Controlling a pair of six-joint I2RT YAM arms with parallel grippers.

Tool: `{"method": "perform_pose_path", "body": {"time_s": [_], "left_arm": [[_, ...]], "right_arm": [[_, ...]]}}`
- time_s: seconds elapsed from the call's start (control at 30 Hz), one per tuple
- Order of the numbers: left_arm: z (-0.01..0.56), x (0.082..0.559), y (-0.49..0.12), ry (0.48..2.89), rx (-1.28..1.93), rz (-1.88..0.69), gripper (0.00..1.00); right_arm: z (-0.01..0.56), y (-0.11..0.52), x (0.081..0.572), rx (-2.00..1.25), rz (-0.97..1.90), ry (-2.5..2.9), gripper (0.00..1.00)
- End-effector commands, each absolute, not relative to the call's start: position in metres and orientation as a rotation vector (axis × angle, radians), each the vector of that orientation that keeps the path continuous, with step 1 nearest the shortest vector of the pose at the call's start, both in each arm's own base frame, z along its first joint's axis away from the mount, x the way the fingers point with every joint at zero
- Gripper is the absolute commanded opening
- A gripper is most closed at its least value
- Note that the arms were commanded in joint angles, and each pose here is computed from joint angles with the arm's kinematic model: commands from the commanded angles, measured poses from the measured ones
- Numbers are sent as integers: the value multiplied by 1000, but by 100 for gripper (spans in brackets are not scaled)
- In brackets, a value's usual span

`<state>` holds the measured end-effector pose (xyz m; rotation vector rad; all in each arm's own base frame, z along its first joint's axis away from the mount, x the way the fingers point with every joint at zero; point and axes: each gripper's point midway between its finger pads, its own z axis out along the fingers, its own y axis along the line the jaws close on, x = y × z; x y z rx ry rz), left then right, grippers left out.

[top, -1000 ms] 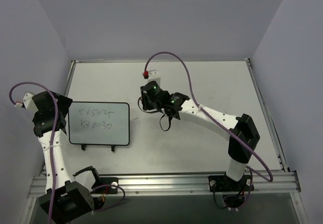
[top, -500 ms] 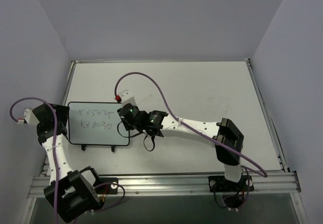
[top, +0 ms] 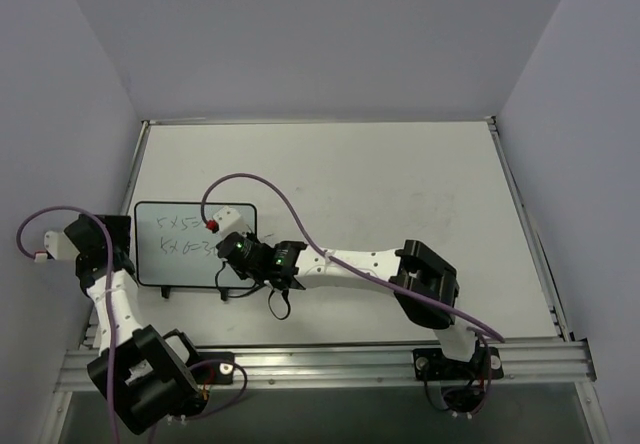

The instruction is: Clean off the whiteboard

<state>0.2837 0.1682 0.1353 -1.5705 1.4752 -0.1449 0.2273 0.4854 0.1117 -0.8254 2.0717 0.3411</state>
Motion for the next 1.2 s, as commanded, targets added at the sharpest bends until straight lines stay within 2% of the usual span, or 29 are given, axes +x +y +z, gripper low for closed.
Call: {"method": "perform_pose_path", "body": {"time_s": [0.0, 0.47, 1.17], "left_arm": [[141, 292, 179, 1419, -1563, -169, 94], [96, 296, 158, 1532, -1611, -276, 95], [104, 281, 117, 1572, -1528, -438, 96]], "right_arm": [[126, 494, 231, -802, 299, 2011, 4], [114, 494, 238, -781, 203, 1988, 3], [102, 474, 255, -730, 92, 1991, 3]]}}
